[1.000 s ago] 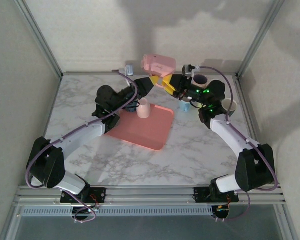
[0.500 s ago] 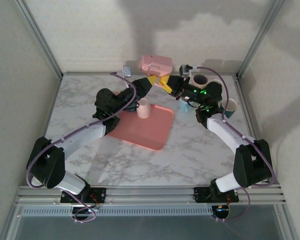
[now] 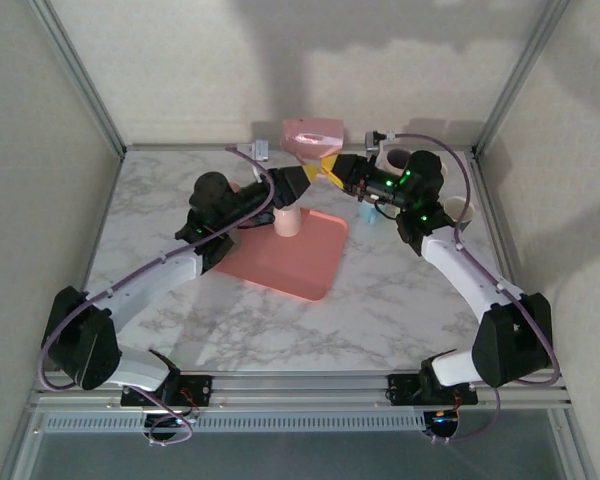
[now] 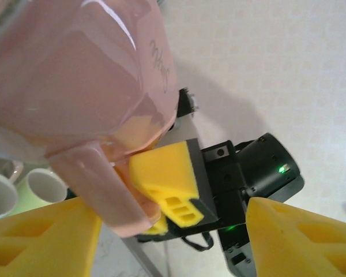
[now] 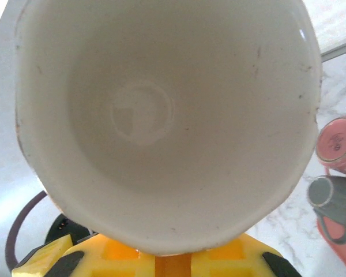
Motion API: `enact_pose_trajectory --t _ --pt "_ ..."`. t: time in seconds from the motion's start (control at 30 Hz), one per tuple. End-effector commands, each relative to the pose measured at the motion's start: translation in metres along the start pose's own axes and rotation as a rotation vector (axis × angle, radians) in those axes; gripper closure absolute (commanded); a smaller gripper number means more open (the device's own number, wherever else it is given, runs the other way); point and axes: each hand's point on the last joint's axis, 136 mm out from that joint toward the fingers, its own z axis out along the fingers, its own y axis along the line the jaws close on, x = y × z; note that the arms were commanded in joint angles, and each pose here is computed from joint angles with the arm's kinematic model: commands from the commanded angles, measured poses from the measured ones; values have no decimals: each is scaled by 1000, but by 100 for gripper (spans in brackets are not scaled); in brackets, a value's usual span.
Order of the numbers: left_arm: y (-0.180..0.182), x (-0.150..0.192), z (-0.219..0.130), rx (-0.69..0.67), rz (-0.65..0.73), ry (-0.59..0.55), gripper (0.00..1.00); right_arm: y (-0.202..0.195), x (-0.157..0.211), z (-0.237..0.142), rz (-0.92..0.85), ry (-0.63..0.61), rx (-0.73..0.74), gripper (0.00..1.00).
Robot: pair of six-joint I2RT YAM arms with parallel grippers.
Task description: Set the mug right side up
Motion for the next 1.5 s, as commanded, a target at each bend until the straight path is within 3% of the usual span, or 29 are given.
enact_pose_trajectory --t 0.0,0.23,0.47,0.83,0.97,1.3,1.47 --pt "-9 -10 -13 -38 53 27 31 49 -20 -18 -214 -87 -20 100" --pt "17 -2 -38 -190 117 105 29 19 -18 -51 -253 -96 202 100" --pt "42 5 -62 -368 288 189 29 -18 -7 -109 -364 -54 600 100" --pt "87 27 -78 -508 450 328 28 -97 15 -180 -585 207 1096 100" --pt "102 36 -80 -532 474 364 29 -124 20 -186 -668 322 1150 100" --pt "133 57 -81 -564 502 438 28 -163 42 -173 -991 553 1089 100" --pt "145 65 -81 -571 509 470 28 -193 40 -175 -1046 646 1146 100"
